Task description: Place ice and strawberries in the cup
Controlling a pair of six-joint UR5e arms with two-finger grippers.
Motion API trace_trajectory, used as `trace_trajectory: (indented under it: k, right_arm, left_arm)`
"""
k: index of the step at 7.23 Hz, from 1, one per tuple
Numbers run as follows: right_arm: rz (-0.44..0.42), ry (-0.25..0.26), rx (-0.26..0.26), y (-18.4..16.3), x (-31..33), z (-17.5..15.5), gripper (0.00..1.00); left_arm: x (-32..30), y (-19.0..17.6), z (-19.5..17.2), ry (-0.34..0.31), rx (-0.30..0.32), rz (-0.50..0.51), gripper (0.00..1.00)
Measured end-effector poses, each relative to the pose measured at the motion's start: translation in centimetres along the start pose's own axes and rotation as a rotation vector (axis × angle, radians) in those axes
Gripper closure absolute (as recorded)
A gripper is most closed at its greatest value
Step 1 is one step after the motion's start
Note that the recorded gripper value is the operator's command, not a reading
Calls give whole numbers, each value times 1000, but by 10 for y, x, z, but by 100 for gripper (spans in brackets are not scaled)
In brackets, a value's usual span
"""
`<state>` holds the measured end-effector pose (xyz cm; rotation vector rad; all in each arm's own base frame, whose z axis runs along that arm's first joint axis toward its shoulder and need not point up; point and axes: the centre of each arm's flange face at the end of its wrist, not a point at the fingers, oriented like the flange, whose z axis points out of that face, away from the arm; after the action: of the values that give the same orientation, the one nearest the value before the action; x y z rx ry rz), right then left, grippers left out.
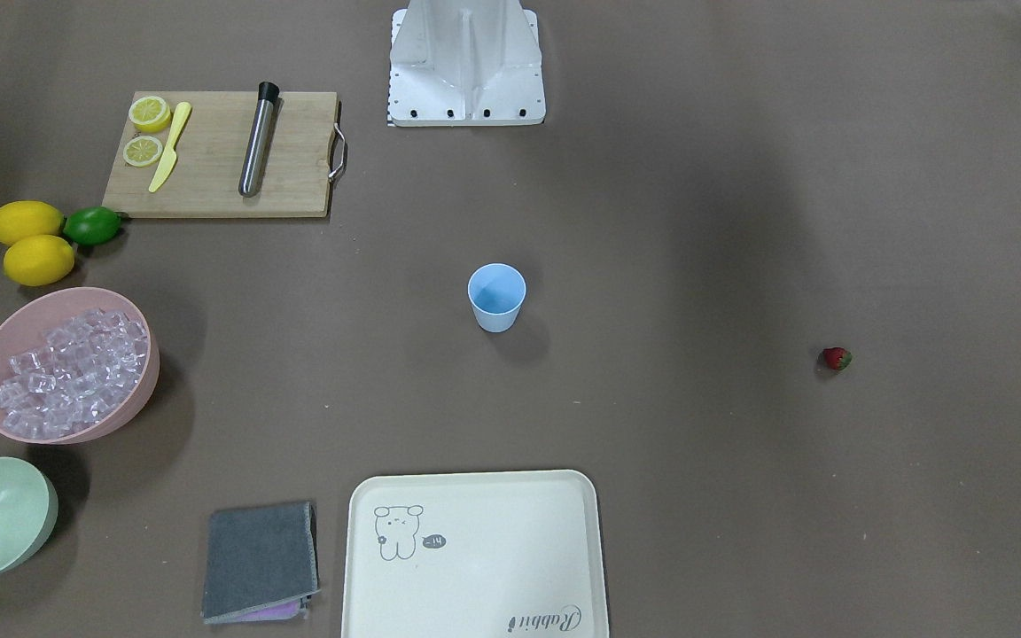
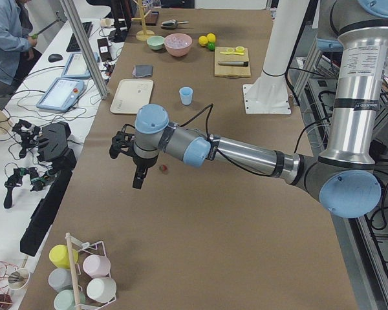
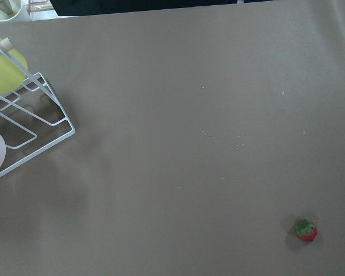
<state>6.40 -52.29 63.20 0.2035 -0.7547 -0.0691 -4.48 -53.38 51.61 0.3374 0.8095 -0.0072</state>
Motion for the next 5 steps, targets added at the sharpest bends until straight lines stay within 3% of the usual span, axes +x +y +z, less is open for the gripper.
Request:
trace_trajectory:
  k: [5]
  right_arm:
    - [3, -8, 12, -9, -7, -6, 1]
  left_arm:
    - [3, -6, 5, -24, 12, 12, 2]
